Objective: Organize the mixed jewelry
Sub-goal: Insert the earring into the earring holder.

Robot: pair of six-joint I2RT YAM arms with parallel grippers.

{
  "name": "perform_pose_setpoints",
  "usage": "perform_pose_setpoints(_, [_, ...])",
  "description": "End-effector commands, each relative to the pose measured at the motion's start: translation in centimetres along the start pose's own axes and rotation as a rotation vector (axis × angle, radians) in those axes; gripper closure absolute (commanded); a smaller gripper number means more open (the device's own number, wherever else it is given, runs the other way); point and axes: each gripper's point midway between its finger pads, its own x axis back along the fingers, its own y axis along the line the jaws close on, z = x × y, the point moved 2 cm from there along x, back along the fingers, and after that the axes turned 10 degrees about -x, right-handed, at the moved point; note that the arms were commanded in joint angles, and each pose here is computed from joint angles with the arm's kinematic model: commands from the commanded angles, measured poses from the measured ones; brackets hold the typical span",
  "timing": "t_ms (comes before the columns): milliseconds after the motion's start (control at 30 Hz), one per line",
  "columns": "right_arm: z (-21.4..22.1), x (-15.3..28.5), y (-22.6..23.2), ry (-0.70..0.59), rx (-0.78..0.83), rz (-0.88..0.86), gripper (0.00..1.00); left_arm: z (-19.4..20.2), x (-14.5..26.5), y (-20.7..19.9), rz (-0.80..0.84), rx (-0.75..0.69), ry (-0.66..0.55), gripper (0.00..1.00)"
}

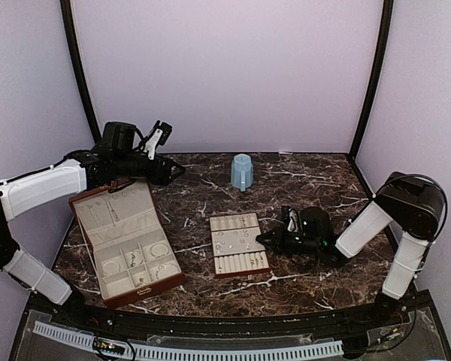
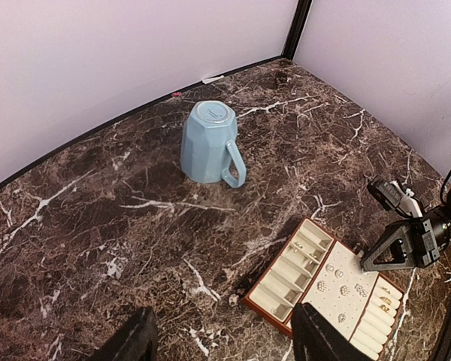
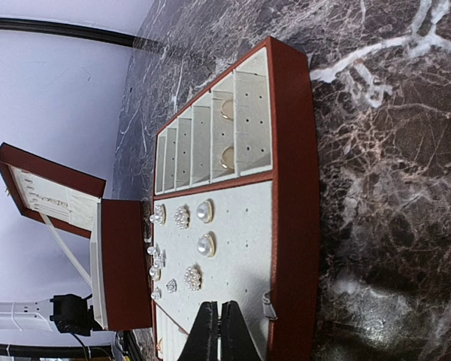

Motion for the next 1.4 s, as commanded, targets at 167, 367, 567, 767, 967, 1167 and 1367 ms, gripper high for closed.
perform_pose_setpoints(167, [-0.5, 0.5, -0.5, -0.024, 0.020, 0.030, 1.00, -0.6, 1.0, -0.1, -0.004, -0.004, -0.031, 0.36])
perform_pose_setpoints(367, [-0.7, 0.8, -0.9, -0.043, 0.042, 0.092, 1.00, -0.7, 1.1, -0.1, -0.003, -0.006, -0.033, 0.36])
perform_pose_setpoints(567, [-0.5, 0.7, -1.3, -0.034, 0.049, 0.105, 1.00, -0.8, 1.2, -0.1, -0.004, -0.007, -0.037, 0.36])
perform_pose_setpoints(767, [-0.6, 1.0, -1.3, -0.048, 0.049, 0.107, 1.00, -0.8, 1.2, -0.1, -0.006, -0.008, -0.038, 0.36])
perform_pose_setpoints(967, [-0.8, 1.3, -1.1, -0.062, 0.057, 0.106, 1.00, -0.7, 1.2, -0.1, -0.005, -0.007, -0.037, 0.36])
perform_pose_setpoints(1167, [-0.8, 1.3, -0.9, -0.066, 0.076, 0.119, 1.00, -0.8, 1.3, -0.1, -0.006, -0.008, -0.039, 0.36])
perform_pose_setpoints(1367, [-1.0, 1.6, -0.7, -0.080, 0.099, 0.135, 0.99, -0.9, 1.3, -0.1, -0.007, -0.009, -0.041, 0.36])
